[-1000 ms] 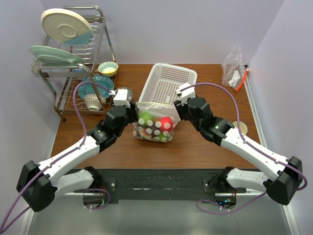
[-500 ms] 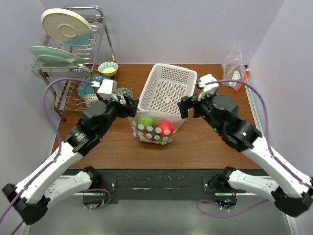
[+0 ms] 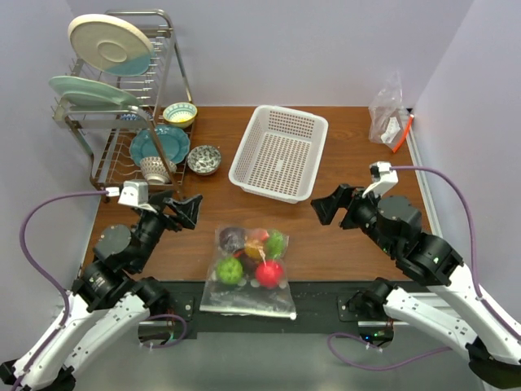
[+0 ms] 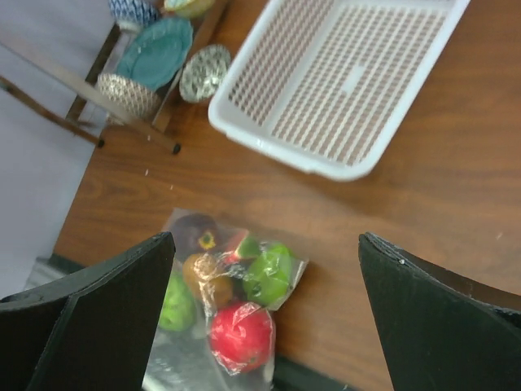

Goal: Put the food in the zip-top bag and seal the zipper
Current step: Reset both arms

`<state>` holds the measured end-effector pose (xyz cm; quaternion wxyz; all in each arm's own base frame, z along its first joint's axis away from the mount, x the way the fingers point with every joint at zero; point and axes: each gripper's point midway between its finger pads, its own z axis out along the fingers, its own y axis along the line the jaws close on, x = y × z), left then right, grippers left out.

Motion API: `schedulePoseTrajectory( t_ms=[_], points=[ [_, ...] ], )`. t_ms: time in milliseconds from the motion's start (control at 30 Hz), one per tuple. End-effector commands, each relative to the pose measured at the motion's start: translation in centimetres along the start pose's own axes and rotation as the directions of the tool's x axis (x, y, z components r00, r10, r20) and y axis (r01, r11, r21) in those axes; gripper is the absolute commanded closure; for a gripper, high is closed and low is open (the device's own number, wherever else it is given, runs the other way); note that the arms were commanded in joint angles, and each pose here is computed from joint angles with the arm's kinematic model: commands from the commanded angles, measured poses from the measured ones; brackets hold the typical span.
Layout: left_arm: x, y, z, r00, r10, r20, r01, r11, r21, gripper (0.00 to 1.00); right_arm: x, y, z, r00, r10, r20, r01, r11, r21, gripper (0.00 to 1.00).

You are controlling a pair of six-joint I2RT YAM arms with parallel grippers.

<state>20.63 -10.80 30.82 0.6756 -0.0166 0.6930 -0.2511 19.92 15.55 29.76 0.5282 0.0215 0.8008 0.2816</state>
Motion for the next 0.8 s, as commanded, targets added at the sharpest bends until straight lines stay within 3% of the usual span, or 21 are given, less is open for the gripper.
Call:
schedulePoseTrajectory(
  t_ms=[0,133,767],
  points=[
    [1.1,0.5,0.0,1.000,-0.026,-0.017,0.026,1.000,-0.016,0.03,1.4,0.0,-0.4,0.992,0.122,-0.038,-0.122,0.993,-0.004,0.01],
    [1.9,0.8,0.0,0.999,-0.018,-0.043,0.017,0.999,-0.027,0.02,1.0,-1.6,-0.8,0.995,0.099,0.014,-0.099,0.994,0.047,0.01],
    [2.8,1.6,-0.1,0.998,-0.016,-0.053,0.013,0.998,-0.059,0.01,2.0,-2.5,-0.3,0.996,0.092,-0.001,-0.092,0.992,0.081,0.01]
  ],
)
